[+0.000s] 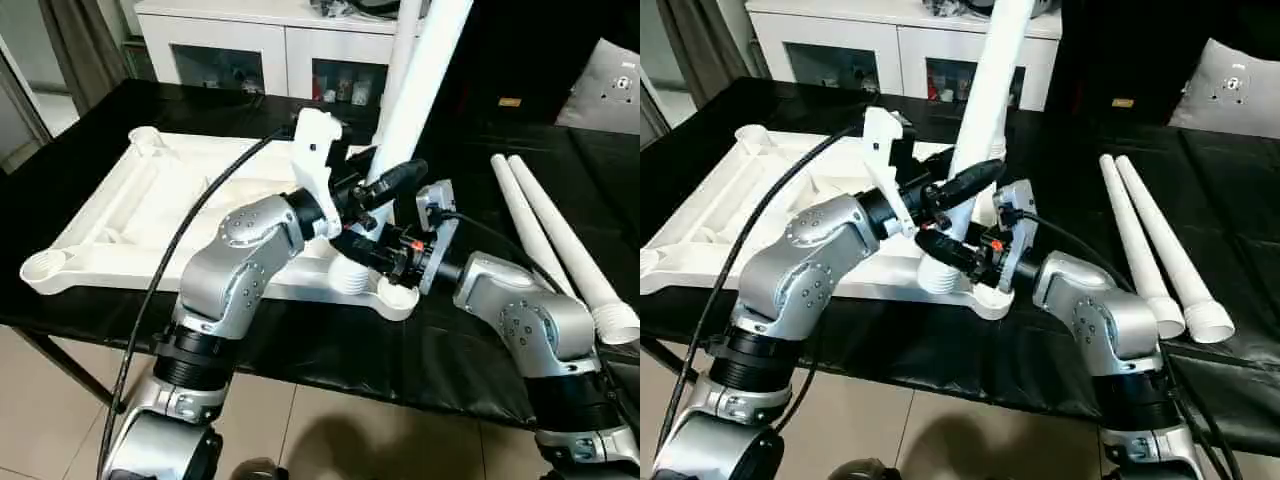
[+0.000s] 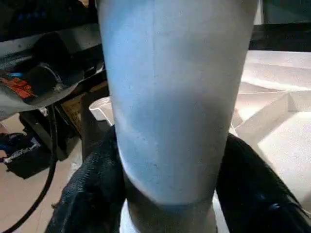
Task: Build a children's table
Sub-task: Pick table leg
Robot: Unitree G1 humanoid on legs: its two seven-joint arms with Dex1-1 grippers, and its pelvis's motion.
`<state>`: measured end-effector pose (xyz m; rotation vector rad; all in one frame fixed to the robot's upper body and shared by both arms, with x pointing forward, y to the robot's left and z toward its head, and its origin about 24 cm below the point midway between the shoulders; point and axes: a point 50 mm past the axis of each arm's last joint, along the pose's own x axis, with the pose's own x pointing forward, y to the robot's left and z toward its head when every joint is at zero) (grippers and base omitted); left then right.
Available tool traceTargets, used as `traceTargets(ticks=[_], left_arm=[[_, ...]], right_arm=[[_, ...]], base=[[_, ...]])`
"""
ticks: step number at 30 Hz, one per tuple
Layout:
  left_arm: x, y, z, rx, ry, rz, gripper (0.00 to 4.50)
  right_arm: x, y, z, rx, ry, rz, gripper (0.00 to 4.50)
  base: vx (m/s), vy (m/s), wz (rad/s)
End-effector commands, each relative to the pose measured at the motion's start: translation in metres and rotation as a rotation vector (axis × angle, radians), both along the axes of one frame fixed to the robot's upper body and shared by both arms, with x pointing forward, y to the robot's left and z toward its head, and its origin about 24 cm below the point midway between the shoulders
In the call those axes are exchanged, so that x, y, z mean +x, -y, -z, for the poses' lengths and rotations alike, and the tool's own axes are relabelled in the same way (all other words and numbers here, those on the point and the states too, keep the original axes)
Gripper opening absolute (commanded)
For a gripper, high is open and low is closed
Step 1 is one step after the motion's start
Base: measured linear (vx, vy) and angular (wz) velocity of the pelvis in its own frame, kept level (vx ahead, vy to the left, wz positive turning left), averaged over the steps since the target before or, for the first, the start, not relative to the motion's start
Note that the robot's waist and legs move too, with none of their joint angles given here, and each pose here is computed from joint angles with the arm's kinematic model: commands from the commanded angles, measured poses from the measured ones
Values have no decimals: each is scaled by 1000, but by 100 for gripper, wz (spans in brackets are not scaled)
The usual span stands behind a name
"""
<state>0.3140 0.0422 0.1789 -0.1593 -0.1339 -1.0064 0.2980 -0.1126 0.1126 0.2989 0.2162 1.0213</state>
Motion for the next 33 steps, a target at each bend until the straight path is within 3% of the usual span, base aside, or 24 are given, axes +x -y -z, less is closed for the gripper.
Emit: traceTargets(ticks=[1,13,14,16,18,23,30,33], left_arm=[[-3,3,-3,3,24,19,185],[-3,4,-3,-6,12,24,185],[-3,4,-3,-6,12,24,185],[-3,4,-3,-1,16,19,185],[-3,4,-3,0,17,22,185],[-3,5,-3,1,17,31,185],[-4,5,-3,7,20,40,185],[-4,6,-3,8,21,42,185]], right_arm=[[1,1,-2,4,-3,8,213],[5,3,3,-20,9,58,191],[5,3,3,-20,9,58,225],[6,3,3,11,-19,64,225],[9,5,1,37,-17,84,262],[10,6,-3,50,-2,90,303],[6,4,-1,52,-3,62,303],[6,5,-1,49,-2,65,269]], base=[[0,0,0],[0,0,0],[0,0,0],[0,0,0],[0,0,0],[0,0,0],[0,0,0],[0,0,0]])
